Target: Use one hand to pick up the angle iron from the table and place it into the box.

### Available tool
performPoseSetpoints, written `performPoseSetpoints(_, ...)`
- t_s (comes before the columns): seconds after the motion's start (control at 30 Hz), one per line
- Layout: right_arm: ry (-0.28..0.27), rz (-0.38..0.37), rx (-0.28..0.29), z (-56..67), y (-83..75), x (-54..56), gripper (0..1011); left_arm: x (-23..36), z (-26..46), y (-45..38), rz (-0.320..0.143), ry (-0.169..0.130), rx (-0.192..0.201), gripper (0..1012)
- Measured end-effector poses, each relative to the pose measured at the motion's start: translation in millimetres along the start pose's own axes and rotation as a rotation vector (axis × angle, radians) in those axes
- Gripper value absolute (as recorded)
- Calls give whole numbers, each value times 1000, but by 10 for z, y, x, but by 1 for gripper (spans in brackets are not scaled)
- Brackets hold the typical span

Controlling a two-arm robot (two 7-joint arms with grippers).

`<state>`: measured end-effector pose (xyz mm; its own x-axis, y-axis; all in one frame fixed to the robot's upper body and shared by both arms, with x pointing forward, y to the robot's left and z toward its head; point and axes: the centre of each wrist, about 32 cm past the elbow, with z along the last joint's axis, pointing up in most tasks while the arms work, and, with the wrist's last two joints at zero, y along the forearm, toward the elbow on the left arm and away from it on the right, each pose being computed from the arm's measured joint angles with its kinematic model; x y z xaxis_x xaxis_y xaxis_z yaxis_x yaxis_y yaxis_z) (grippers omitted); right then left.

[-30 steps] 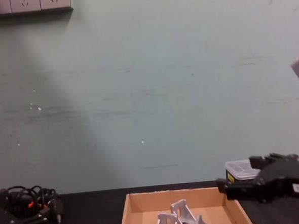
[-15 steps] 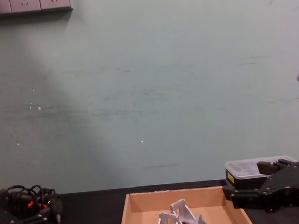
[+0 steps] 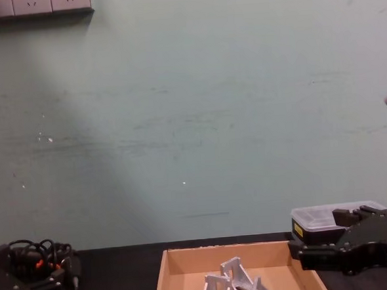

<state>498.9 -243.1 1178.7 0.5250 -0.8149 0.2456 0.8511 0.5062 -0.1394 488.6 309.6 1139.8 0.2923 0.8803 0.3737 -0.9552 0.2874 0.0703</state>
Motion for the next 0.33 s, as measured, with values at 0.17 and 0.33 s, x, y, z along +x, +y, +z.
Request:
performPoseSetpoints(0.17,0,1,0,-1,0,1,1003,0,0,0,0,0,0,1011)
performPoseSetpoints(0.33,0,1,1,0,0,3,1003,0,0,0,0,0,0,1011)
